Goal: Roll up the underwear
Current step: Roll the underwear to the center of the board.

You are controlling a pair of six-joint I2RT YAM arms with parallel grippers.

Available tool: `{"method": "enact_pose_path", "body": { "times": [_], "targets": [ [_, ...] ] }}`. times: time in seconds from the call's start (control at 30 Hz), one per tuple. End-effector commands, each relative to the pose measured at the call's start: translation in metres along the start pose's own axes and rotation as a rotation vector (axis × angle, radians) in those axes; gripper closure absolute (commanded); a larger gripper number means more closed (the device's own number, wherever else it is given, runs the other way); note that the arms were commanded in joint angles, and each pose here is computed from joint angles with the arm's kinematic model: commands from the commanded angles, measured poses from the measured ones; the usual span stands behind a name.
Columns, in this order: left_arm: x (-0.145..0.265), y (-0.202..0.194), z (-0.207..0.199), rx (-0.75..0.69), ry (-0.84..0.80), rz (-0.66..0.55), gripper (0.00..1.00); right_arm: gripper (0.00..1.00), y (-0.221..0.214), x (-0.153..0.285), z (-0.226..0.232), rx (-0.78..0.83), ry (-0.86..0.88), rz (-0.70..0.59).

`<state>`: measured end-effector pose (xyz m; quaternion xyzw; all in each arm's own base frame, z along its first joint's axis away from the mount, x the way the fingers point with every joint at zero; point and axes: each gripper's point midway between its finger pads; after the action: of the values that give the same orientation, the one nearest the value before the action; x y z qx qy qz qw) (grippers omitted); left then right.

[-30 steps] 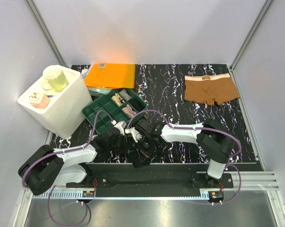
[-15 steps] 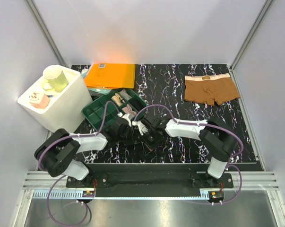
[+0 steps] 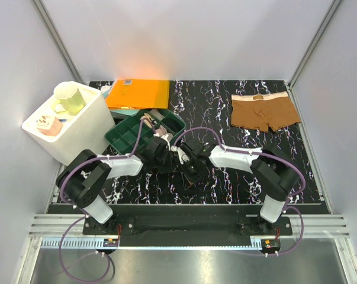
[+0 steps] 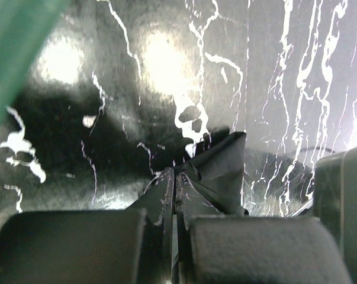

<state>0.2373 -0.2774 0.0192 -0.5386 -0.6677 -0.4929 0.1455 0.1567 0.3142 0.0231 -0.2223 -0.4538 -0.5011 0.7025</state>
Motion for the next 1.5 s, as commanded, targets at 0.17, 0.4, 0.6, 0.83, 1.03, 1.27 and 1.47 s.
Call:
{"method": "enact_pose_path", "body": {
  "times": [0.17,0.4,0.6,0.83,1.03,1.27,1.47],
  "targets": [
    [-0.003,0.067,-0.029,-0.136,-0.075,-0.203,1.0,1.0,-0.013,0.001,0.035,0.143,0.124,0.046],
    [-0.002,0.065,-0.028,-0.134,-0.071,-0.205,1.0,1.0,-0.021,0.004,0.039,0.127,0.156,0.063],
    [-0.001,0.067,-0.026,-0.132,-0.064,-0.214,1.0,1.0,-0.031,0.001,0.043,0.129,0.166,0.076],
    [0.0,0.067,-0.025,-0.134,-0.055,-0.218,1.0,1.0,-0.042,-0.002,0.05,0.124,0.176,0.084],
    [0.0,0.067,-0.027,-0.139,-0.062,-0.219,1.0,1.0,-0.046,-0.011,0.04,0.094,0.144,0.091],
    [0.022,0.077,-0.054,-0.168,-0.141,-0.247,0.89,1.0,-0.029,-0.017,0.032,0.028,0.058,0.03],
    [0.054,0.083,-0.07,-0.173,-0.179,-0.275,0.57,1.0,-0.026,-0.01,0.033,0.02,0.057,0.005]
  ]
}}
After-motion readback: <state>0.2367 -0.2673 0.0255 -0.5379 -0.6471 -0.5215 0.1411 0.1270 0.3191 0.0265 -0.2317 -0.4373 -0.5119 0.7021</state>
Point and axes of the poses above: each gripper's point midway between its finger pads, its own x axis back along the fingers, its own z axis along the line the jaws close on, y = z × x, and after that the axes turned 14 degrees about -x, right-handed
